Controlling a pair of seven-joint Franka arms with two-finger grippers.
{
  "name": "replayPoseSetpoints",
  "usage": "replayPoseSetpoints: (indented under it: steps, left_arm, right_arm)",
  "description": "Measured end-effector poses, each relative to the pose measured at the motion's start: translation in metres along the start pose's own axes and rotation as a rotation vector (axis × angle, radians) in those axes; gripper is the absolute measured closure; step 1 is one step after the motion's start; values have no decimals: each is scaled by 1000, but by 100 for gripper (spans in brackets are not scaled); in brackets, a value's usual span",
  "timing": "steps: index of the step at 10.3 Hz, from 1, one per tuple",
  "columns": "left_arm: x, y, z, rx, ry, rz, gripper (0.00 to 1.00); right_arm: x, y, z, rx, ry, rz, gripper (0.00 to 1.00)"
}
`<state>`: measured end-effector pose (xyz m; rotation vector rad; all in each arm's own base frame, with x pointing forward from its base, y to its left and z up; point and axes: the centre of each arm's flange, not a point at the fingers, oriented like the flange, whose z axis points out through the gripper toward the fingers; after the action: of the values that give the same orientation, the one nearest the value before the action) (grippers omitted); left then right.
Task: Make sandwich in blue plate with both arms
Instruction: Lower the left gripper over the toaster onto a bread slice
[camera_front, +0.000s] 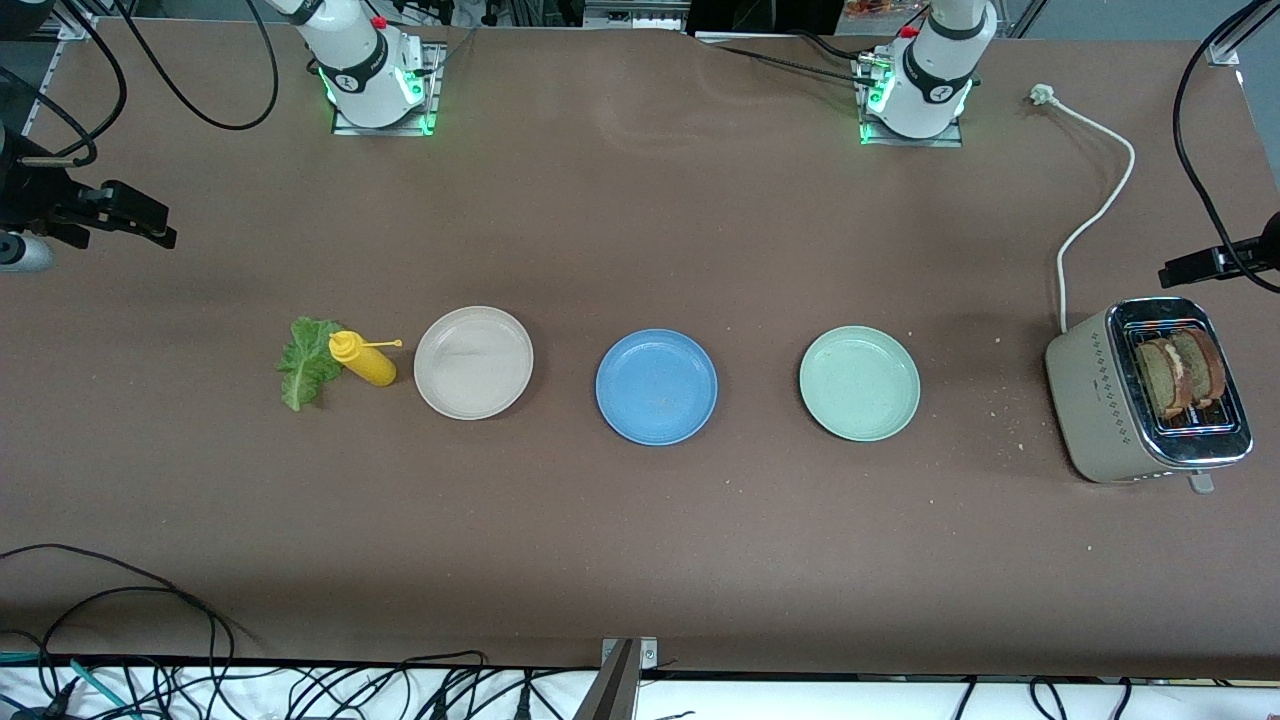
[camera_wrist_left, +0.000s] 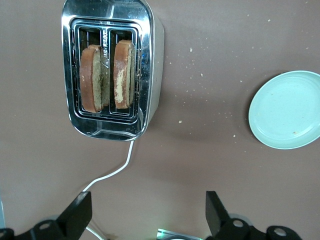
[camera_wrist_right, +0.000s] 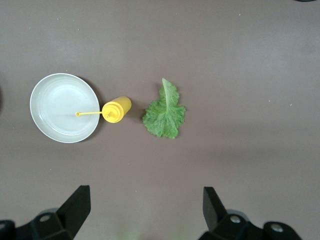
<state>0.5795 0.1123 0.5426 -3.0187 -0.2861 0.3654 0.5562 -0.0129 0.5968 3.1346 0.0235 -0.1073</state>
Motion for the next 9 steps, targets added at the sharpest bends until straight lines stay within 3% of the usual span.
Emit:
replayPoseSetpoints:
  steps: [6,9]
  left_arm:
    - [46,-17,58,-9,-17,-21,1]
    - [68,-30,100,48,-66,-22,4]
  right_arm:
    - [0,0,0,0,0,0,0]
    - [0,0,0,0,-1,1,0]
